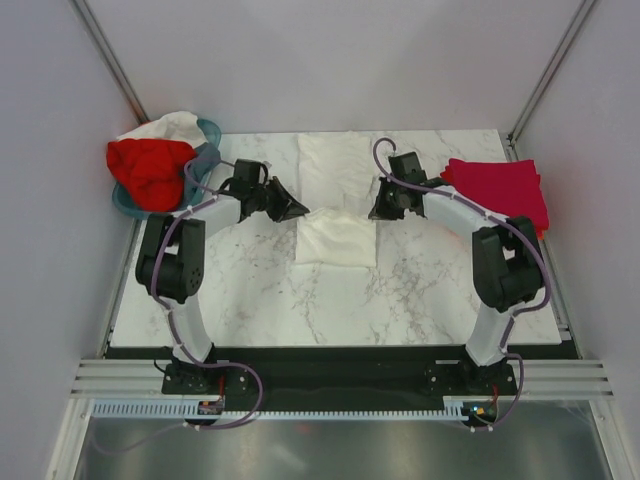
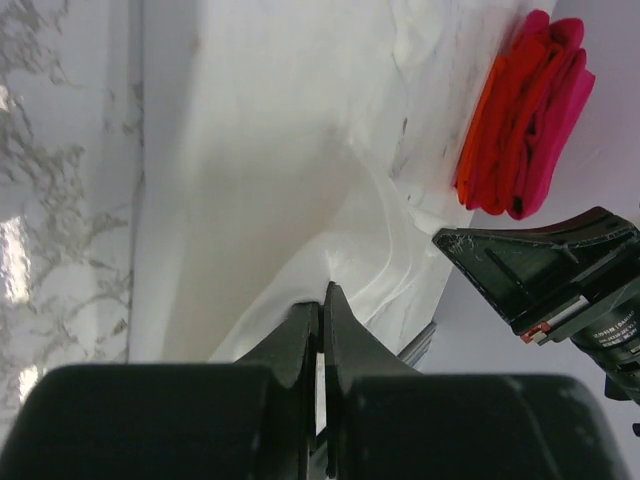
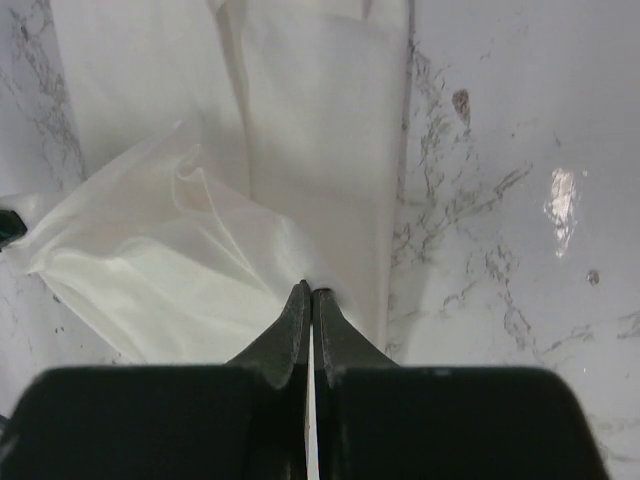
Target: Fold and stack the t-shirts
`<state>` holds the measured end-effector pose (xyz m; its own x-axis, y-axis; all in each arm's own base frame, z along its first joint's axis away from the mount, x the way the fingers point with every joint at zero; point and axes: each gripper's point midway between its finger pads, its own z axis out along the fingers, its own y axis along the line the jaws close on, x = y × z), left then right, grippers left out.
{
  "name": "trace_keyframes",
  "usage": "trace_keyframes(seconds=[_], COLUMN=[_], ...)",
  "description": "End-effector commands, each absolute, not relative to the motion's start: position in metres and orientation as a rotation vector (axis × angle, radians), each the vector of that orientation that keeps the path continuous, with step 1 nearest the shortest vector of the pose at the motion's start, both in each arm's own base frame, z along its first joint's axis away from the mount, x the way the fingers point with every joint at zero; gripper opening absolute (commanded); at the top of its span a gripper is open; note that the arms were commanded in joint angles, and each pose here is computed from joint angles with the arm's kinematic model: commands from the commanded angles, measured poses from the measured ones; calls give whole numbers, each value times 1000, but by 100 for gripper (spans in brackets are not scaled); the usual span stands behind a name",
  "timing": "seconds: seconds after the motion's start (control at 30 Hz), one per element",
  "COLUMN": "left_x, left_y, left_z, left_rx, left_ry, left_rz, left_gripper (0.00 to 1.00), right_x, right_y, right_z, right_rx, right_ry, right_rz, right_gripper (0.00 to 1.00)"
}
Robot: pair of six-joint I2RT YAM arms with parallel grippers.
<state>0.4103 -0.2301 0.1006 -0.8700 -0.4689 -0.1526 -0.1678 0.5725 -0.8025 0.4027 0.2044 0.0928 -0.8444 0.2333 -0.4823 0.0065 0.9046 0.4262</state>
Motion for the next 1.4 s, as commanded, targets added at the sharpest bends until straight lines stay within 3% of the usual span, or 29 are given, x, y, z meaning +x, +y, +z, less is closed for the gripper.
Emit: trace_keyframes(seconds=[0.0, 0.3, 0.83, 0.87, 0.9, 0.93, 0.97, 1.03, 1.07, 1.23, 1.37], left_x=[433, 465, 522, 527, 533, 534, 536, 534, 534, 511, 474], left_y=[-229, -224, -217, -216, -214, -212, -208, -202, -199, -187, -182], left_z=[102, 119, 98, 98, 100, 98, 97, 100, 100, 98, 108], left_rx=[-461, -446, -515, -491, -484, -498, -501, -498, -494, -485, -428], left_ry=[2456, 2429, 2408, 2396, 2383, 2384, 2381, 2377, 2375, 2407, 2416], left_rz=[-1182, -1121, -1146, -1126, -1113, -1096, -1078, -1048, -1020, -951, -898], left_gripper=[2, 2, 6, 11, 38, 48, 65, 90, 95, 95, 92], right_x=[436, 473, 529, 533, 541, 543, 545, 543, 538, 511, 465], right_y=[205, 200, 201, 200, 201, 202, 202, 199, 197, 187, 182], right_z=[96, 99, 91, 90, 89, 89, 91, 95, 98, 106, 100], right_rx=[207, 262, 316, 314, 318, 315, 315, 315, 315, 318, 301], right_ry=[2498, 2466, 2433, 2428, 2419, 2415, 2407, 2393, 2381, 2354, 2369], right_rz=[604, 638, 679, 682, 683, 686, 687, 676, 672, 654, 663], right_gripper=[0, 0, 3, 11, 27, 45, 66, 71, 72, 70, 63])
